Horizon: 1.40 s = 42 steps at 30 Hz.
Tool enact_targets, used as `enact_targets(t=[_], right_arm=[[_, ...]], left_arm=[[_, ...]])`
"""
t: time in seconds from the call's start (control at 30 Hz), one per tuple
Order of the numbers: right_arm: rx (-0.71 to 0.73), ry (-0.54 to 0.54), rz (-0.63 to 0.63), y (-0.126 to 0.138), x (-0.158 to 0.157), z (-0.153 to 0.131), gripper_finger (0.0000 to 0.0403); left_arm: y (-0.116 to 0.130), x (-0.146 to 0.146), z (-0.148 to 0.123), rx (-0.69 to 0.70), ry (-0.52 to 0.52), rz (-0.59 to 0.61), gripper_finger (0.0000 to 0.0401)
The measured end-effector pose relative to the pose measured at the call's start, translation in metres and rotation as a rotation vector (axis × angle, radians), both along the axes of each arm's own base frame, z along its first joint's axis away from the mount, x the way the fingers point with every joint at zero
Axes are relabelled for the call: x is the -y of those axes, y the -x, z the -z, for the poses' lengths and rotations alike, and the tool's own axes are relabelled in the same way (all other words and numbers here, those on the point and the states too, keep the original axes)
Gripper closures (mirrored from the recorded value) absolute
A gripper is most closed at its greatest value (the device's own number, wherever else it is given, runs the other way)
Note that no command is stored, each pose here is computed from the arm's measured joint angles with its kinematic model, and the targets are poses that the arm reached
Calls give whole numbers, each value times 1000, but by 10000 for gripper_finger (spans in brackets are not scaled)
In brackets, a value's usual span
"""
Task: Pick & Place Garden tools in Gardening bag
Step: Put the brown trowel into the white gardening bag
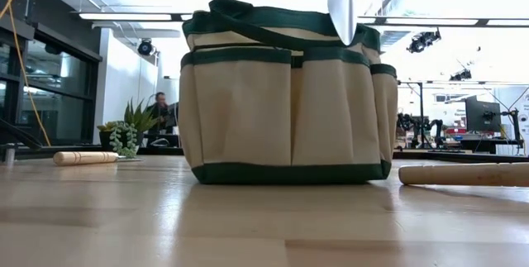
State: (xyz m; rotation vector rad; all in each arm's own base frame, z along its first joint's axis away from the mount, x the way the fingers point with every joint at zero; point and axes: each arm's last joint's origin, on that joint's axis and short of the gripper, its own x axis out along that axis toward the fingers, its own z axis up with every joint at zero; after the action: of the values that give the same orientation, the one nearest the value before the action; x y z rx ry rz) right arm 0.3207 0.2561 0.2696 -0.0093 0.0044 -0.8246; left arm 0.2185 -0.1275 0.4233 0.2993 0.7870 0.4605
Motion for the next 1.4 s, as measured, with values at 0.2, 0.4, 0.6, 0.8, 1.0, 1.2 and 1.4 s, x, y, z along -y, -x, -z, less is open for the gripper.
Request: enact_targets(t=[0.2, 0.4, 0.6, 0.8, 1.0, 1.2, 1.4], right_arm=[[-10, 10, 26, -7, 8, -2, 340], [-7, 7, 53, -13, 17, -2, 340], [-5, 5, 68, -17, 22, -2, 340], [-5, 4, 78, -19, 25, -2, 340], [-4, 4, 78, -19, 25, -2, 340], [6, -5, 80, -20, 26, -3, 340], [8, -7, 89, -22, 29, -3, 340]], left_arm=[[0, 0, 0, 1, 1, 0, 265], [0, 0, 0, 2, 2, -1, 265], [0, 0, 0, 3, 2, -1, 265], [-3, 2, -1, 32, 21, 0, 265], [-5, 4, -3, 52, 24, 19, 265], [-6, 4, -3, 57, 30, 15, 265], [-7, 4, -3, 69, 39, 15, 265]])
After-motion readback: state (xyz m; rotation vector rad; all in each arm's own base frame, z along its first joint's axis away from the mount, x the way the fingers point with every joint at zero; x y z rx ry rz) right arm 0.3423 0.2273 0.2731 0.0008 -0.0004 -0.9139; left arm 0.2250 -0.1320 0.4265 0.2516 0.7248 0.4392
